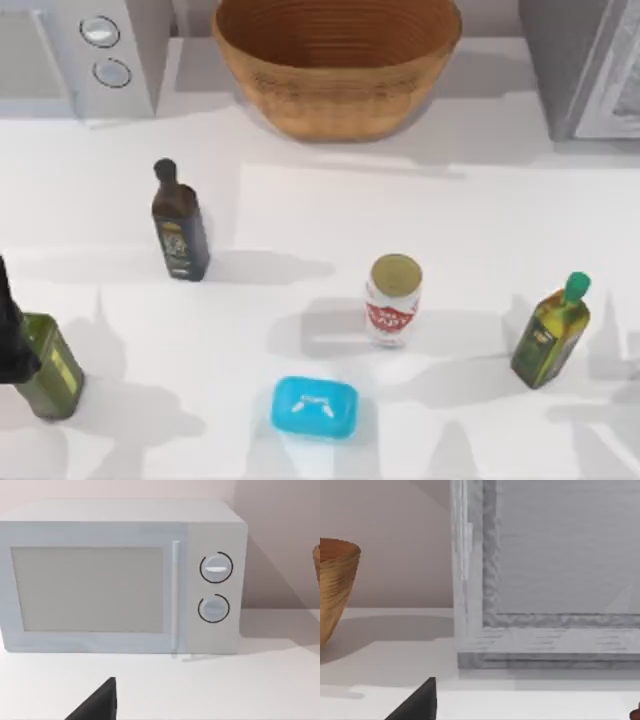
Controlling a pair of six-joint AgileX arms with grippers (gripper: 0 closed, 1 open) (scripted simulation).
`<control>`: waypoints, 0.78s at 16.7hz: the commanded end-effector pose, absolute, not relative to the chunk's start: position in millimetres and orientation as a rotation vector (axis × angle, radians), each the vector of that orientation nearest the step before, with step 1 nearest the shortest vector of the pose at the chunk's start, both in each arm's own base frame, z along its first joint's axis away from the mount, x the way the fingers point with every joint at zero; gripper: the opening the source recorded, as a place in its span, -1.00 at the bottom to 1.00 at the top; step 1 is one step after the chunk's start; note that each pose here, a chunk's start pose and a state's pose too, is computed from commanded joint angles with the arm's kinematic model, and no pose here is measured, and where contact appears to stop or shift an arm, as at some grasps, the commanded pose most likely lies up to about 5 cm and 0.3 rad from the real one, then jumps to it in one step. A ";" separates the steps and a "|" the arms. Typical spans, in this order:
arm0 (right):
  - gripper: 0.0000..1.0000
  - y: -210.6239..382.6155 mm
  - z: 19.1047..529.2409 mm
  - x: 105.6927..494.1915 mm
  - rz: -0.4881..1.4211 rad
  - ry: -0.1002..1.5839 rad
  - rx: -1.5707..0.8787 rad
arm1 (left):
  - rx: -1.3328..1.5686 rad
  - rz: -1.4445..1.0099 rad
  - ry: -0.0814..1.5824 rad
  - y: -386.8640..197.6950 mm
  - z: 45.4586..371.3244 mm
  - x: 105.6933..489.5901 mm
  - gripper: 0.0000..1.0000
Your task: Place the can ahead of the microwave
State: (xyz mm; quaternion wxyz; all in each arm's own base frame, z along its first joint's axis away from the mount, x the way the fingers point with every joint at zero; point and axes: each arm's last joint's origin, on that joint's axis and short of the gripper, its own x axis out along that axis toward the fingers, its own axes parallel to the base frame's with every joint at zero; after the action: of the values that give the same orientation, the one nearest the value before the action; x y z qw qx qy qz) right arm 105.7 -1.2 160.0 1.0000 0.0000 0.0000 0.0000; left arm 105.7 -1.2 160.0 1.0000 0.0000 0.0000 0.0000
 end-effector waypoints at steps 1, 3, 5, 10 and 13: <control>1.00 -1.2 160.0 105.7 0.000 0.000 0.000 | 0.000 0.000 0.000 -1.2 160.0 105.7 1.00; 1.00 -1.2 160.0 105.7 0.000 0.000 0.000 | 0.000 -0.007 0.008 -1.8 161.8 105.7 1.00; 1.00 -1.2 160.0 105.7 0.000 0.000 0.000 | 0.001 -0.040 0.045 -4.9 171.5 105.9 1.00; 1.00 -1.2 160.0 105.7 0.000 0.000 0.000 | 0.021 -0.187 0.252 -21.5 230.6 118.3 1.00; 1.00 -1.2 160.0 105.7 0.000 0.000 0.000 | 0.058 -0.291 0.450 -42.3 275.8 147.5 1.00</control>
State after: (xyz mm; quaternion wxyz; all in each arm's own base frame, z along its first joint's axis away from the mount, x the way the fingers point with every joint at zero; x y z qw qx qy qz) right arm 105.7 -1.2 160.0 1.0000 0.0000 0.0000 0.0000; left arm 147.5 -42.3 275.8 0.9639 0.0285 0.2221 -0.1438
